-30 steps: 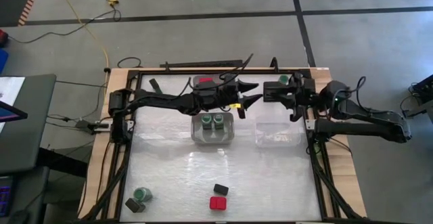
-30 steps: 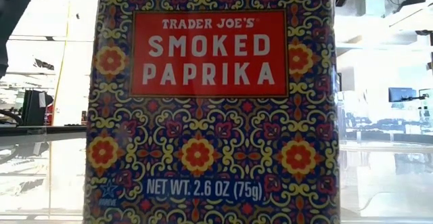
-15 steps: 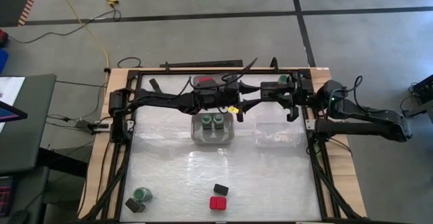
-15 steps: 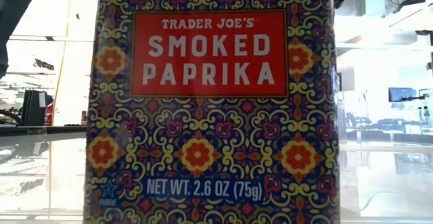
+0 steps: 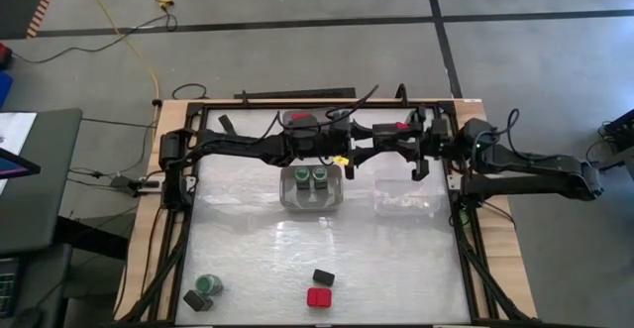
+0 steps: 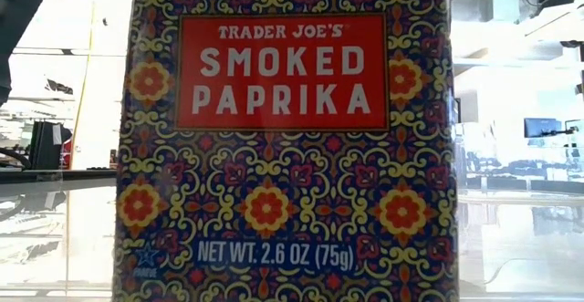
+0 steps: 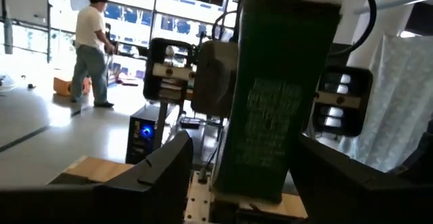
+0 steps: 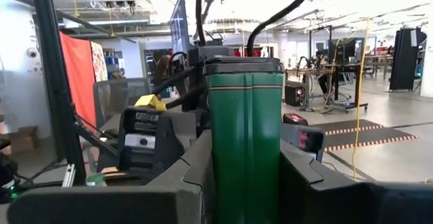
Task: Sort spices by type
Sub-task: Put the black spice can into the transparent bin
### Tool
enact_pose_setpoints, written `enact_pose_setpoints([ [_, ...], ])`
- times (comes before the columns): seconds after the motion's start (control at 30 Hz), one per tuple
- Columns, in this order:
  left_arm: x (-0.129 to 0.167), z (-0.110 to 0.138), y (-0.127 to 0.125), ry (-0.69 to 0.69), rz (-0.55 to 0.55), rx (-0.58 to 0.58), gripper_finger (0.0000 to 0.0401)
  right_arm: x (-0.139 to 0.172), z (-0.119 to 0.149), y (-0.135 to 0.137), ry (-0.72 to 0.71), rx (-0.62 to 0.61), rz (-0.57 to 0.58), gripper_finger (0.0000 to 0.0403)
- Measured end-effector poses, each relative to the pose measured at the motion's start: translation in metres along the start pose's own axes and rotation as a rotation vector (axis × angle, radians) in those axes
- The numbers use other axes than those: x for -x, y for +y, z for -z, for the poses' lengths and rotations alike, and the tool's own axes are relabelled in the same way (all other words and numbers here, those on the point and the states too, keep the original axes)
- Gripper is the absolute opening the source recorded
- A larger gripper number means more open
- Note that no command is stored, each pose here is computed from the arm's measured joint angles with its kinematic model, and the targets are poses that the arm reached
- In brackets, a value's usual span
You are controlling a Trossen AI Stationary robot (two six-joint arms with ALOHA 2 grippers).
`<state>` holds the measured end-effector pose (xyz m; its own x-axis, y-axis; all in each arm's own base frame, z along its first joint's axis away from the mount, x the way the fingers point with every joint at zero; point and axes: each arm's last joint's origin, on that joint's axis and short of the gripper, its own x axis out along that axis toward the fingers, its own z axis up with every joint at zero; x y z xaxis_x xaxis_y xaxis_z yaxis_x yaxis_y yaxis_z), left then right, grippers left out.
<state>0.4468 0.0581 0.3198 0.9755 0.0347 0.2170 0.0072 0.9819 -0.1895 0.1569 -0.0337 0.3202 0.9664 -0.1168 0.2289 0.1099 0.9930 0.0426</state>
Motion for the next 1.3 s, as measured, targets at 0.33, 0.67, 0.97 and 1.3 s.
enact_pose_setpoints([
  [0.33, 0.0001, 0.001, -0.0003, 0.012, 0.009, -0.012, 0.0117, -0.0016, 0.0025, -0.0004, 0.017, -0.02, 0.002, 0.0123],
  [0.67, 0.0001, 0.0017, -0.0001, 0.016, 0.003, -0.016, 0.0116, -0.0013, 0.0052, -0.0007, 0.047, -0.014, 0.008, 0.015],
  [0.97, 0.0001, 0.0023, 0.0001, 0.021, -0.001, -0.013, 0.012, -0.0013, 0.0058, -0.0008, 0.053, -0.011, 0.01, 0.0157],
  [1.3, 0.0002, 0.0035, 0.0006, 0.033, -0.008, -0.017, 0.012, -0.001, 0.0061, -0.0008, 0.057, -0.034, 0.014, 0.0172],
])
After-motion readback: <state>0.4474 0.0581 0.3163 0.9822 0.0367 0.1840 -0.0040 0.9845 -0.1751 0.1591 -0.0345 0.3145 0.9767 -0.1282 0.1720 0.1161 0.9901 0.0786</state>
